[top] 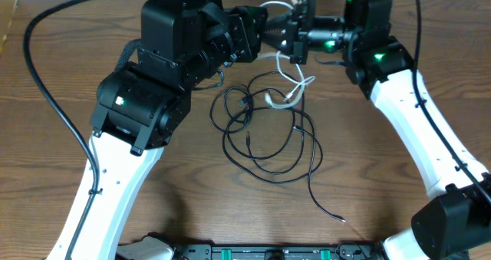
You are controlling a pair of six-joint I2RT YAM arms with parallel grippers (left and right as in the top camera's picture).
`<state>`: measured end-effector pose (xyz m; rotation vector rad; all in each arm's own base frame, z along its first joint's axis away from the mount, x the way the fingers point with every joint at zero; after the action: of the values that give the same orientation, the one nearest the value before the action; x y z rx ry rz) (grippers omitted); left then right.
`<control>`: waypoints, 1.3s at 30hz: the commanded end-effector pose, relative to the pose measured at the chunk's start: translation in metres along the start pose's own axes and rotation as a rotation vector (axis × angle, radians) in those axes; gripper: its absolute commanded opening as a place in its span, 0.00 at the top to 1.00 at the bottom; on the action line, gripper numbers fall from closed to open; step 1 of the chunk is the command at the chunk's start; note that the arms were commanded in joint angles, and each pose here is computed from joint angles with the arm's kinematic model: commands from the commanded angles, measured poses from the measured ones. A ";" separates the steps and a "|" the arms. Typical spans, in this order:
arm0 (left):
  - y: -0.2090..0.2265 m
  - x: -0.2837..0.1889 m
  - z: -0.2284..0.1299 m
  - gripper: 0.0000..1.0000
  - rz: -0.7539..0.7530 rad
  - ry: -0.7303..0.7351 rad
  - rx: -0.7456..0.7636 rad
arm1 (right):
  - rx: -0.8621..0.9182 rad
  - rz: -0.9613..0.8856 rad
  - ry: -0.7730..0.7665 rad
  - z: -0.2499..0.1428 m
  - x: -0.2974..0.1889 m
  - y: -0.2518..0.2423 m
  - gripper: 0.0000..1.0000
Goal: Untangle cables
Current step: 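Carry the white cable with the right gripper off to the far right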
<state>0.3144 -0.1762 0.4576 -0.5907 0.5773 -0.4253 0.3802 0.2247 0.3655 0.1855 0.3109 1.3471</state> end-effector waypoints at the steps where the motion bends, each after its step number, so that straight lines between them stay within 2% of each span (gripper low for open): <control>1: 0.007 -0.002 0.005 0.56 0.067 -0.046 0.002 | 0.115 -0.114 -0.026 0.003 -0.014 -0.021 0.99; 5: 0.014 -0.003 0.004 0.55 0.122 -0.053 0.001 | 0.189 -0.269 -0.079 0.009 -0.043 -0.050 0.99; 9: 0.021 -0.003 0.003 0.54 0.173 -0.056 0.008 | 0.219 -0.448 -0.152 0.018 -0.095 -0.083 0.99; 18: 0.029 0.004 0.000 0.35 0.217 -0.042 0.008 | 0.266 -0.923 -0.308 0.018 -0.240 -0.140 0.99; 25: 0.035 0.021 -0.005 0.34 0.242 -0.011 0.006 | 0.260 -1.414 -0.458 0.012 -0.360 -0.154 0.99; 30: 0.038 0.030 -0.009 0.34 0.247 0.013 0.002 | 0.235 -1.710 -0.550 0.005 -0.410 -0.161 0.99; 35: 0.041 0.037 -0.011 0.34 0.257 0.025 0.000 | 0.265 -1.780 -0.552 -0.025 -0.437 -0.188 0.99; 39: 0.042 0.038 -0.011 0.34 0.260 0.028 0.000 | 0.337 -1.665 -0.491 -0.045 -0.446 -0.218 0.99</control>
<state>0.3433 -0.1681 0.4099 -0.5056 0.6696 -0.1906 0.4705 -0.2411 0.3215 0.3664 0.1206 -0.4512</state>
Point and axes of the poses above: each gripper's point midway between its finger pads, its own x axis out along the fingers, its own y axis along the line the jaws close on, z = x × y, the point moved 6 cm from there along -x, back along the fingers, and after that the axes turned 10 degrees about -x, right-handed, at the moved point
